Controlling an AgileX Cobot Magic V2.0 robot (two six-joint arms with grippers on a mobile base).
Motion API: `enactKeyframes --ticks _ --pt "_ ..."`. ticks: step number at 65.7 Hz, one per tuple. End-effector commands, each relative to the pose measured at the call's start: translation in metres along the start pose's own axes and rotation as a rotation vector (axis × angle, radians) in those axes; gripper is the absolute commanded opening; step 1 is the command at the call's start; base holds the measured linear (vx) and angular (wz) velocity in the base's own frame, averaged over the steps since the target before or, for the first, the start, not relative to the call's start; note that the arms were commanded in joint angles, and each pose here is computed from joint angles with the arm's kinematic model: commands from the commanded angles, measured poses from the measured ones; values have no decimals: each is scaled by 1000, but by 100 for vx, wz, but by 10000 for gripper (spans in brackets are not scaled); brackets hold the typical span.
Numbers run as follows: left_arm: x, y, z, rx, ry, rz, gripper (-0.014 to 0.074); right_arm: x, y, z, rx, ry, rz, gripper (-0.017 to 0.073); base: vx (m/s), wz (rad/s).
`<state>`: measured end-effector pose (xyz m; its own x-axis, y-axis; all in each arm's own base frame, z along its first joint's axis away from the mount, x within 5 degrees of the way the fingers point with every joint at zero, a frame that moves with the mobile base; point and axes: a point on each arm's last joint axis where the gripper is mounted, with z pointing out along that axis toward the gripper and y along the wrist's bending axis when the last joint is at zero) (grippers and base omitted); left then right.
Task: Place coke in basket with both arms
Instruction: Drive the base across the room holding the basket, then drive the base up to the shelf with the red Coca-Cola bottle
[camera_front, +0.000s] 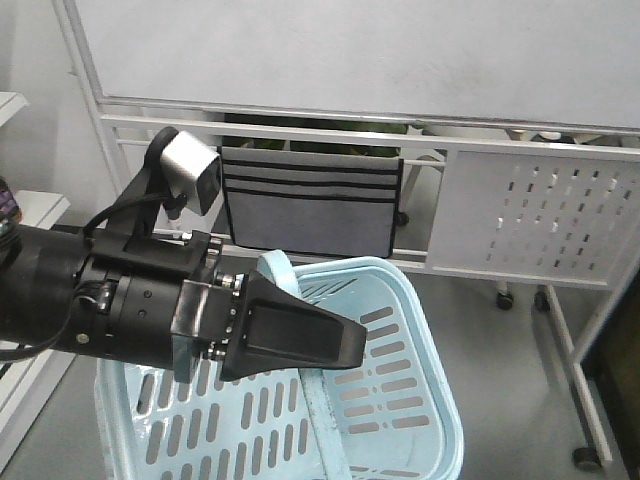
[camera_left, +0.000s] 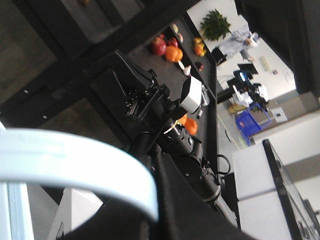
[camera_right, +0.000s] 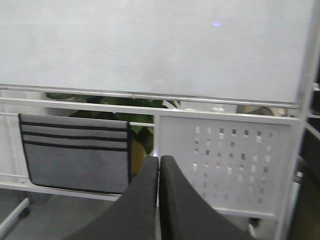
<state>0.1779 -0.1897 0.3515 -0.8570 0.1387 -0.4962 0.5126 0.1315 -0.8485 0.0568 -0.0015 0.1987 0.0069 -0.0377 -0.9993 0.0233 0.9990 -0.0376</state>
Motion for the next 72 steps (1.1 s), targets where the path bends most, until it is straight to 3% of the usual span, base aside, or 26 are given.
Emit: enactKeyframes --ticks 1,72 --pt "-5 -23 -5 89 -52 24 -6 -4 0 -1 -2 -72 -15 -5 22 40" --pt "-5 -23 -5 89 -52 24 -6 -4 0 -1 -2 -72 -15 -5 17 58"
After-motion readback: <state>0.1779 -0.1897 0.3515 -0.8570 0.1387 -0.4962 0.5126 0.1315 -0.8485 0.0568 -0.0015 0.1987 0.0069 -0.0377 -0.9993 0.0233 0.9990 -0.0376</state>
